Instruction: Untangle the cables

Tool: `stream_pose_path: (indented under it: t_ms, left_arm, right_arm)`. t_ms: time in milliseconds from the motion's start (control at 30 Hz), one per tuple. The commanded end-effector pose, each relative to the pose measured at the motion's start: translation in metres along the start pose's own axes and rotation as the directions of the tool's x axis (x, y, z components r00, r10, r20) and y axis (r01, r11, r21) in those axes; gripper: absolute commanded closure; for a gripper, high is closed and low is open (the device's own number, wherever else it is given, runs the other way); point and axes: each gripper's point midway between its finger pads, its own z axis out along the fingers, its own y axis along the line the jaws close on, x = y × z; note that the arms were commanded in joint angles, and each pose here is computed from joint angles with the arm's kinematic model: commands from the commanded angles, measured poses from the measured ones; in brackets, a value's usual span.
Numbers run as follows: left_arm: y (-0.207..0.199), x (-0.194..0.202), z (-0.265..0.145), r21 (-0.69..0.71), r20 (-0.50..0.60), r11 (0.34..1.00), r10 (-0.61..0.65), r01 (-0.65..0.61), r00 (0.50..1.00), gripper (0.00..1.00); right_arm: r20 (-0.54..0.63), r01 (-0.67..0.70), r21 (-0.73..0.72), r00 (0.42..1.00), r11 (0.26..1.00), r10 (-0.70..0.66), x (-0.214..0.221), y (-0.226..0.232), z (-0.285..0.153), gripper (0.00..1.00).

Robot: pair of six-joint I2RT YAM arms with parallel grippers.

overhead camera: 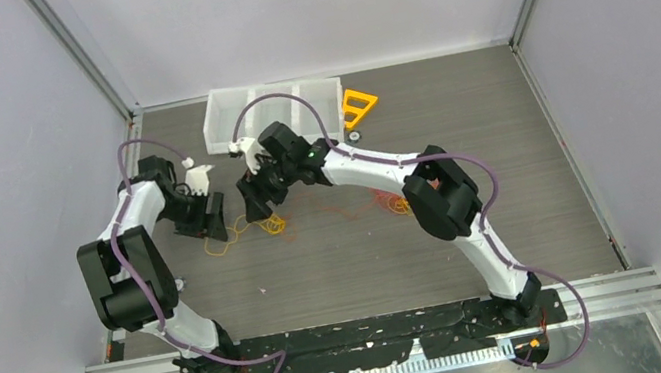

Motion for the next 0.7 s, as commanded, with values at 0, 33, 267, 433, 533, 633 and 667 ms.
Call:
stream_pose_path:
  t_ms: [0, 33, 267, 433, 533, 633, 667]
  left_arm:
    - [0.003, 0.001, -0.001, -0.007, 0.004, 1.0, 0.004, -0.004, 1.0, 0.34]
    - [0.004, 0.002, -0.001, -0.007, 0.003, 1.0, 0.001, -0.001, 1.0, 0.34]
    - [0.01, 0.003, 0.002, -0.029, -0.012, 1.0, -0.006, 0.005, 1.0, 0.42]
    - [0.014, 0.008, 0.006, -0.035, -0.036, 0.999, -0.01, 0.009, 0.999, 0.66]
    - [0.021, 0.005, 0.003, -0.054, -0.013, 0.998, -0.018, 0.017, 1.0, 0.99]
    - [0.031, 0.0, -0.008, -0.088, 0.035, 0.995, -0.033, 0.036, 0.999, 1.0]
    - [0.035, -0.004, -0.016, -0.102, 0.059, 0.994, -0.035, 0.041, 0.998, 1.0]
  right_arm:
    - [0.027, 0.022, 0.046, 0.999, 0.999, -0.023, -0.012, -0.008, 0.007, 0.33]
    - [0.018, 0.02, 0.057, 1.0, 0.998, -0.021, -0.008, -0.01, 0.009, 0.35]
    - [-0.034, 0.039, 0.103, 0.999, 0.994, -0.035, 0.01, -0.022, 0.012, 0.65]
    - [-0.026, 0.057, 0.113, 0.998, 0.992, -0.055, 0.003, -0.016, -0.006, 0.94]
    - [-0.002, 0.052, 0.116, 0.999, 0.992, -0.053, -0.007, -0.016, -0.024, 0.94]
    - [0.054, 0.059, 0.122, 0.996, 0.991, -0.066, -0.029, -0.012, -0.058, 0.95]
    - [0.066, 0.048, 0.137, 0.996, 0.989, -0.058, -0.034, -0.019, -0.069, 0.95]
